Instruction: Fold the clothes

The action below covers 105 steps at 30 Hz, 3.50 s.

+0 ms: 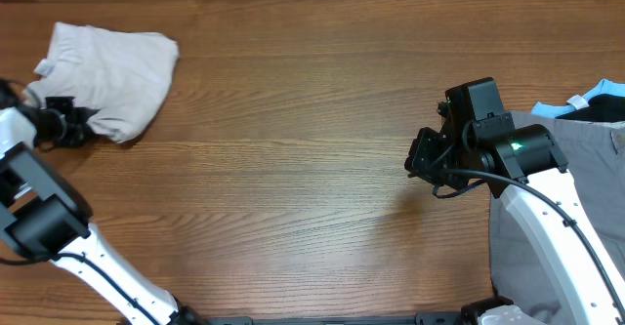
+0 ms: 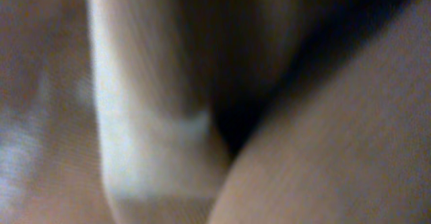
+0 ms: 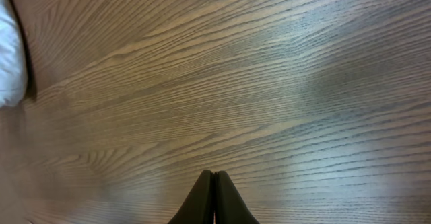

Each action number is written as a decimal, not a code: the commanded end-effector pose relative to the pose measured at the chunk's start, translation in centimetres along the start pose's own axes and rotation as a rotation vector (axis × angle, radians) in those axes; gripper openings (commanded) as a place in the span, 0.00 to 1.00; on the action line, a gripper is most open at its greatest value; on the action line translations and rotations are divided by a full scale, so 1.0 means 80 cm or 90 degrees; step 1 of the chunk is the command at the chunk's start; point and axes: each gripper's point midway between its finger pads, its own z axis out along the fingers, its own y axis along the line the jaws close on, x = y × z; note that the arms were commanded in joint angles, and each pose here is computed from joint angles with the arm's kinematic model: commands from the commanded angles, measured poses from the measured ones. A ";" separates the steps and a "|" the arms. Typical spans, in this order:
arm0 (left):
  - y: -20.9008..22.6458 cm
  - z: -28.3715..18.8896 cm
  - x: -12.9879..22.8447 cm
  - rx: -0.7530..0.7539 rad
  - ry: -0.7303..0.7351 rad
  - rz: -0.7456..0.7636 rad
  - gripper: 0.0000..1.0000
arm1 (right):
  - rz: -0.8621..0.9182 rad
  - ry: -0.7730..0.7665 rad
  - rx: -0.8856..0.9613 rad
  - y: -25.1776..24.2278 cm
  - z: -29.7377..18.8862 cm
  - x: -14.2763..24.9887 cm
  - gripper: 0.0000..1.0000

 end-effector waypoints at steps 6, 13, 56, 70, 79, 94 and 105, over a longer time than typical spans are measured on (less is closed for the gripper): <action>0.040 0.011 0.053 -0.140 0.025 -0.064 0.04 | -0.001 -0.009 -0.011 0.005 -0.005 -0.004 0.04; 0.055 -0.004 0.032 -0.143 0.016 -0.099 0.04 | -0.001 -0.009 -0.010 0.005 -0.005 -0.004 0.04; -0.012 -0.290 0.143 -0.127 -0.159 0.390 1.00 | -0.016 -0.029 -0.026 0.013 -0.006 -0.013 0.04; -0.048 -0.249 0.165 -0.355 -0.263 0.816 0.04 | -0.020 -0.039 -0.034 0.017 -0.006 -0.018 0.04; 0.001 -0.077 0.110 -0.410 -0.076 0.827 0.04 | -0.035 -0.051 -0.018 0.012 -0.006 -0.022 0.04; 0.109 0.054 0.137 -0.428 0.159 0.714 0.04 | -0.035 -0.061 -0.012 0.010 -0.006 -0.026 0.04; 0.107 0.065 0.177 -0.423 0.181 0.680 0.04 | -0.035 -0.064 -0.009 0.009 -0.006 -0.027 0.04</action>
